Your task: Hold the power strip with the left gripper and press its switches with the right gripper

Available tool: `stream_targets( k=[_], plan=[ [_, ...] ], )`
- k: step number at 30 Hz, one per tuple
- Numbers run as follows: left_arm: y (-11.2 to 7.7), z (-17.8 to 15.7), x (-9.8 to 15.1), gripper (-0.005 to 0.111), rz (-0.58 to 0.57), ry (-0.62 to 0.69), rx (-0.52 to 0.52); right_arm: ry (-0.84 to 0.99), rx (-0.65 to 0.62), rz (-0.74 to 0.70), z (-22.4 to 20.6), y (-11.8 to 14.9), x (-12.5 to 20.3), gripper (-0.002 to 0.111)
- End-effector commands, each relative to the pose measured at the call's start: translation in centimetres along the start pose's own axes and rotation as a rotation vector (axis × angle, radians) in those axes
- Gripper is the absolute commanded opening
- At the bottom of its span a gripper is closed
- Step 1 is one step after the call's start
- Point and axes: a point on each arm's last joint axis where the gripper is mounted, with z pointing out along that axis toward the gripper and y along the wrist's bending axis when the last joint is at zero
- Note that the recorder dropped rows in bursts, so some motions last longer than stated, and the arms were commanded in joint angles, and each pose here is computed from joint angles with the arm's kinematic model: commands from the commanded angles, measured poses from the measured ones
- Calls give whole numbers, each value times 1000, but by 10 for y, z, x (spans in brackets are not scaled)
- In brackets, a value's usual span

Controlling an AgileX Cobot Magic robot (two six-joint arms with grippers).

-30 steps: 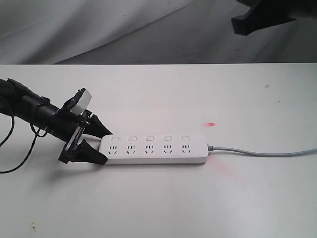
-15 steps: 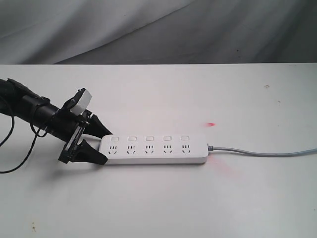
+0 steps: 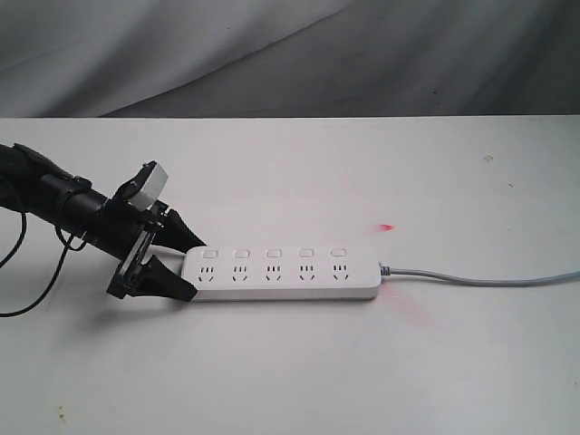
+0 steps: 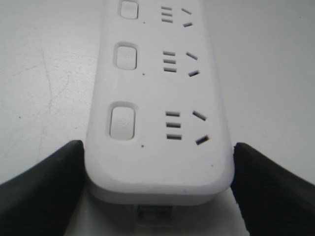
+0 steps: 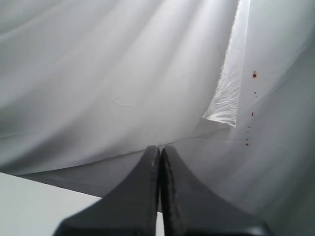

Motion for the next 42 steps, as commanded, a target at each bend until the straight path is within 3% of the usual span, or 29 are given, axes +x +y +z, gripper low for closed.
stream_targets(
  k=[1,17,21,26,30,33,42],
  plan=[
    [-3,11,36,45,3,200,35,-6,3,12,-2,-1,-1,0],
    [-3,11,36,45,3,200,35,2,-35,15,-2,3,-1,0],
    [-3,11,36,45,3,200,35,-15,51,249,-3,-5,-2,0],
    [-3,11,36,45,3,200,35,-32,99,372,-3,-10,-2,0],
    [-3,11,36,45,4,201,33,-56,85,323,-13,-10,-4,0],
    [-2,11,36,45,4,202,31,-76,152,306,-27,-18,4,0],
    [-2,11,36,45,4,202,31,22,274,119,-62,-20,73,0]
  ],
)
